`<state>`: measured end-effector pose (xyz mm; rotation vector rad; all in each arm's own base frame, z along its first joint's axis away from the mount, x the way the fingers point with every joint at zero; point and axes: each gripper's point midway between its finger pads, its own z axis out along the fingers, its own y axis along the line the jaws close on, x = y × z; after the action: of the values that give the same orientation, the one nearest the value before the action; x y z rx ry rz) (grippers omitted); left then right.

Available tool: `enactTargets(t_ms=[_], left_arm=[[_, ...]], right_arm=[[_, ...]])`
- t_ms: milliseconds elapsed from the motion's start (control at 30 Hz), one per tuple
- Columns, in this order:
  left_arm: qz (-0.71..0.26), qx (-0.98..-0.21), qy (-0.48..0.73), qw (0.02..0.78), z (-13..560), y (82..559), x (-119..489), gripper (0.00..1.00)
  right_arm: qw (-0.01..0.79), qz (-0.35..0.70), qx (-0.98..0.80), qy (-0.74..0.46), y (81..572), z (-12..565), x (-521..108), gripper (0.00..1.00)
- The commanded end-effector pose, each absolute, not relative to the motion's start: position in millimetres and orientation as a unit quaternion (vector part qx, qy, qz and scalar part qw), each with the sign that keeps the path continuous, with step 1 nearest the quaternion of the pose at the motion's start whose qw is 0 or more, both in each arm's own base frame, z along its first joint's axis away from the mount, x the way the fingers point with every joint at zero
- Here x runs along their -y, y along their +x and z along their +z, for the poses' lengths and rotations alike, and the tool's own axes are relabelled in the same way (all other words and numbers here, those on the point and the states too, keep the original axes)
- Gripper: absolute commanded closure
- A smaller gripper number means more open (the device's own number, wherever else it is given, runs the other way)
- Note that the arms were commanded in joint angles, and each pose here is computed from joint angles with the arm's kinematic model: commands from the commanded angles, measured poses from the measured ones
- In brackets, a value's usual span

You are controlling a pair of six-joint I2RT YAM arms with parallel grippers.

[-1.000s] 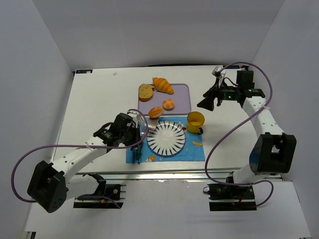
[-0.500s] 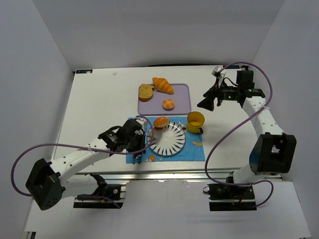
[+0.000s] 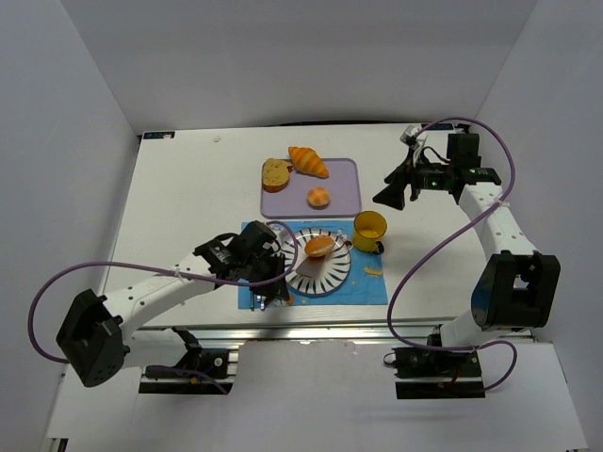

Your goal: Place the bread

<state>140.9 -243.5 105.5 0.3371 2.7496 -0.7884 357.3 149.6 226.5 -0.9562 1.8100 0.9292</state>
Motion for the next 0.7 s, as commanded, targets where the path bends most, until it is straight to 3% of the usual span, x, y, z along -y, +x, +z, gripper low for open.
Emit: enactTargets(t_ms=[0, 667], left_arm=[[-0.325, -0.933, 0.116, 0.101, 125.5, 131.7, 263.1, 1.0], [-0.455, -0.883, 0.109, 0.024, 173.3, 93.5, 286.0, 1.0]], right_arm=[[0.43, 0.375, -0.726, -0.384, 353.8, 226.0, -149.0, 0.1], [0.43, 0.378, -0.725, -0.384, 352.9, 225.7, -149.6, 0.11]])
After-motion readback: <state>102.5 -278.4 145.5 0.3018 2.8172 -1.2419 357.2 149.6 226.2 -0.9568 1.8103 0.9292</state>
